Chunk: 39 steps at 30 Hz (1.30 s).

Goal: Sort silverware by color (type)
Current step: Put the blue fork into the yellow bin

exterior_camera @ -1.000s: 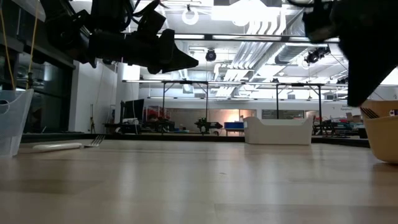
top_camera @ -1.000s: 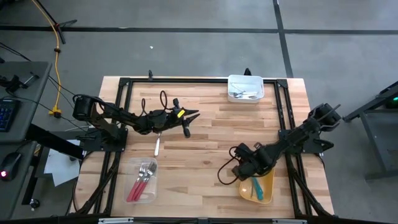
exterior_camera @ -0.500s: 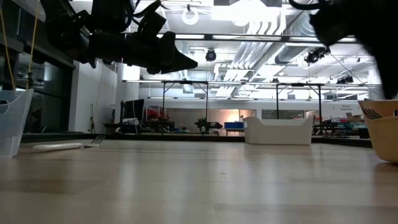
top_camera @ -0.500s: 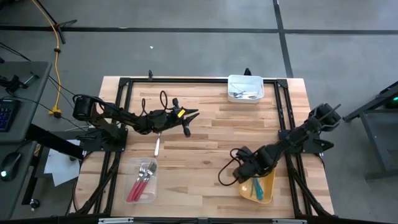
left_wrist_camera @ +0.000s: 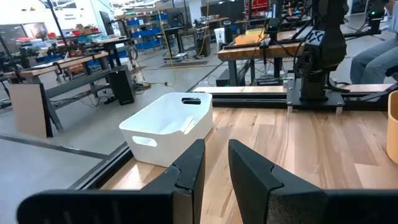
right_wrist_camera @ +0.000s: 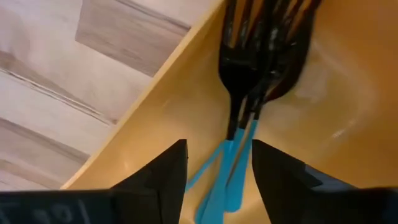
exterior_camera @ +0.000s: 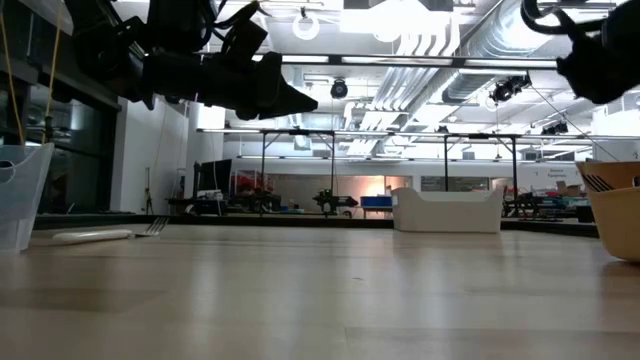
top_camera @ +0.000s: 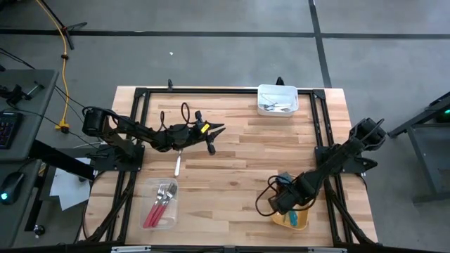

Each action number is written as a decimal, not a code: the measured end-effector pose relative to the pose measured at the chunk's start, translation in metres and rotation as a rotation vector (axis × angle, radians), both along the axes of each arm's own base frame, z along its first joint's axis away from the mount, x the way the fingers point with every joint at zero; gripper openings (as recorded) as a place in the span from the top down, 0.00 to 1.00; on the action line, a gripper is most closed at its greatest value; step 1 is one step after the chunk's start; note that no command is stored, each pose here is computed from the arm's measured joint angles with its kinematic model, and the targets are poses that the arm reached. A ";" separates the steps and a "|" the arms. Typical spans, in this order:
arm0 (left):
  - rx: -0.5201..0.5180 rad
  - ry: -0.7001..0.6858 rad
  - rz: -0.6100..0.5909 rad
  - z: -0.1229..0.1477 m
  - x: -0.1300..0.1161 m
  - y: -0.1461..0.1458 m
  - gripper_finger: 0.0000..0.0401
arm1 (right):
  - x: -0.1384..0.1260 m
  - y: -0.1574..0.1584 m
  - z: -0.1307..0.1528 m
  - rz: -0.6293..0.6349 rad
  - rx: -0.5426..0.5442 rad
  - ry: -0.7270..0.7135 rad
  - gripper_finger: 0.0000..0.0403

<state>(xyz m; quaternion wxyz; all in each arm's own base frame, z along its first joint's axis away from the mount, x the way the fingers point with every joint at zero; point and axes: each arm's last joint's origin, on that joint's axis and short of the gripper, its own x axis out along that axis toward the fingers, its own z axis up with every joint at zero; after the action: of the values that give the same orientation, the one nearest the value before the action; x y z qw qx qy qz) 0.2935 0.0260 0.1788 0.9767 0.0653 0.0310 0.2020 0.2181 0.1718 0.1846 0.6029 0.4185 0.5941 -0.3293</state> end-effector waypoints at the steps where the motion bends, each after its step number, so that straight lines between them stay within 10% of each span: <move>1: 0.000 0.000 0.000 0.000 0.000 0.000 0.84 | 0.000 0.000 -0.003 0.001 0.006 -0.005 0.59; 13: 0.000 0.000 0.000 0.000 0.000 0.000 0.84 | -0.006 -0.005 -0.016 -0.010 -0.009 0.019 0.98; 39: -0.003 -0.002 -0.001 0.000 0.000 0.000 0.84 | -0.005 -0.001 0.005 -0.016 0.040 0.112 0.87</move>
<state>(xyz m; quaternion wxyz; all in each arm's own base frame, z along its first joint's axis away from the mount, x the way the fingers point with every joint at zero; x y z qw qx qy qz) 0.2935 0.0258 0.1790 0.9769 0.0636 0.0301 0.2017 0.2130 0.1704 0.1898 0.5576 0.4163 0.6298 -0.3450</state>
